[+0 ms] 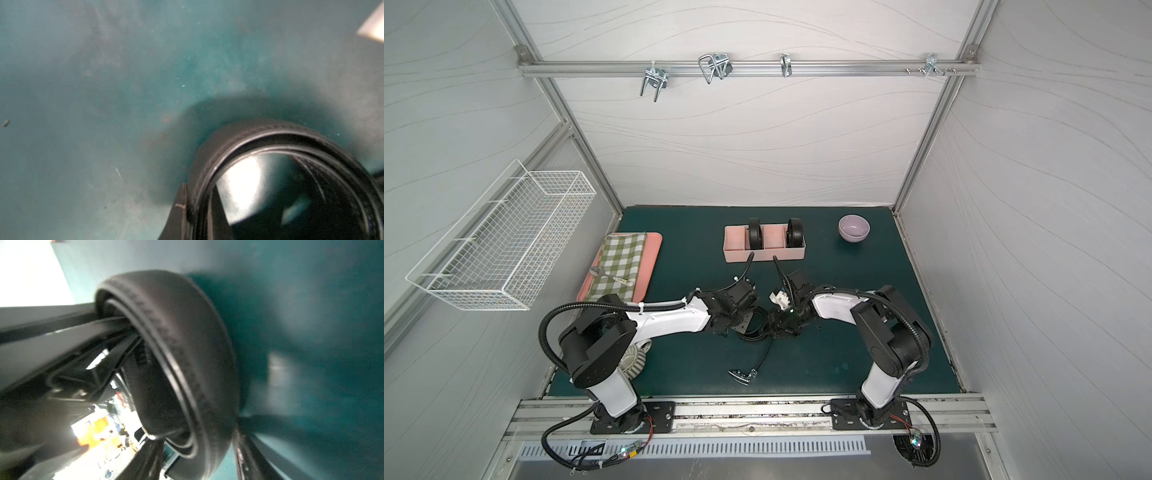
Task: Place the belts into the storage roll
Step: Pick up the belt from the center of the board.
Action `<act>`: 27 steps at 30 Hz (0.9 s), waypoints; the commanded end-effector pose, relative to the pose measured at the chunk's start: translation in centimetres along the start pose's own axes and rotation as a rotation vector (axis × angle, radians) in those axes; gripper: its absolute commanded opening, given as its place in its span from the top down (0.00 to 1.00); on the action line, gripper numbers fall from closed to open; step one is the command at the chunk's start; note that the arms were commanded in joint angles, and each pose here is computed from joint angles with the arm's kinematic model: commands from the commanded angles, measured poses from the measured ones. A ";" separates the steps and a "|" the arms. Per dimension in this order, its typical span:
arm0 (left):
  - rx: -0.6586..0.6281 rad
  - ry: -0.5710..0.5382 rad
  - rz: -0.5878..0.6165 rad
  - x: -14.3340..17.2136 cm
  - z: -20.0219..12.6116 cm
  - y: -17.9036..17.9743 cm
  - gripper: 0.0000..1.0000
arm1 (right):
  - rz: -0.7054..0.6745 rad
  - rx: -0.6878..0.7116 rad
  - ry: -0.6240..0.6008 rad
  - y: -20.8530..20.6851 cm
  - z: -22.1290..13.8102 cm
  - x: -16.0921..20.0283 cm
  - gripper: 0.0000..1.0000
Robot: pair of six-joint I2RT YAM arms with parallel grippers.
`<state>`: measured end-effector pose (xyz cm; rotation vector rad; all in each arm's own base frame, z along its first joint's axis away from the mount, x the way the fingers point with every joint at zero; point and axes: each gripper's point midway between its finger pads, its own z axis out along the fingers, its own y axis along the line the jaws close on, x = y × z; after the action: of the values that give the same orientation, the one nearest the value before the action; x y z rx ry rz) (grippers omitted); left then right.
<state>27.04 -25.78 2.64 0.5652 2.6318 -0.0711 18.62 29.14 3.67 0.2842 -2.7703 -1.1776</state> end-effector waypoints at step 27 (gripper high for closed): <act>-0.024 0.011 -0.118 -1.1 0.2 -0.4 1.00 | 0.185 -0.109 -0.077 2.7 1.4 0.5 0.37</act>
<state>27.12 -24.96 2.55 0.4640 2.6792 -0.0059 17.81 31.40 4.21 -0.0154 -2.7165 -1.2888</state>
